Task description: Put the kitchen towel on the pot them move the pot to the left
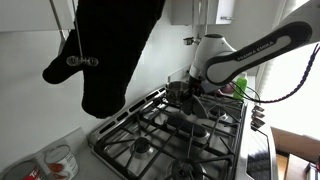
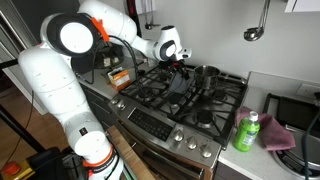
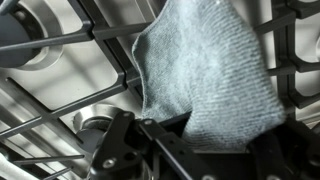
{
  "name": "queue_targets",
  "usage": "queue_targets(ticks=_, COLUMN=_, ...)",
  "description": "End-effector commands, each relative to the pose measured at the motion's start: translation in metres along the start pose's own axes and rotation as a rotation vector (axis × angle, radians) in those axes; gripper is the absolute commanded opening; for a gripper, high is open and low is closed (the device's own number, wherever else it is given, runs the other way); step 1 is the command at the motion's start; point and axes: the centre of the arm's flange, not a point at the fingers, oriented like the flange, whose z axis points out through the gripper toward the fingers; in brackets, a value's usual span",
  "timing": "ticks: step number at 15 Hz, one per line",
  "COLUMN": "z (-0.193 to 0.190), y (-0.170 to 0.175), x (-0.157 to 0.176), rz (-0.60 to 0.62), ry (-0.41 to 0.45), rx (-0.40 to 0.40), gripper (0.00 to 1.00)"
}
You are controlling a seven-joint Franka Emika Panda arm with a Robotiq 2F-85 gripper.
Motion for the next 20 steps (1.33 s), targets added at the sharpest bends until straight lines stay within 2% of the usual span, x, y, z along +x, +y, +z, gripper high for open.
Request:
queue_targets(ticks=1, z=-0.007, y=-0.017, x=-0.024, rz=-0.04, ry=0.005, rx=0.014, gripper=0.0)
queue_targets(ticks=3, z=-0.002, y=-0.026, x=-0.03, rz=-0.066, ry=0.005, rx=0.019, gripper=0.0)
queue_targets(ticks=4, z=0.001, y=-0.019, x=-0.014, rz=-0.038, ry=-0.011, rx=0.009, gripper=0.0)
queue_targets(ticks=13, z=0.003, y=-0.02, x=-0.015, rz=-0.039, ry=-0.015, rx=0.008, gripper=0.0)
queue_targets(ticks=20, z=0.005, y=-0.068, x=-0.021, rz=-0.123, ry=-0.04, rx=0.049, gripper=0.0)
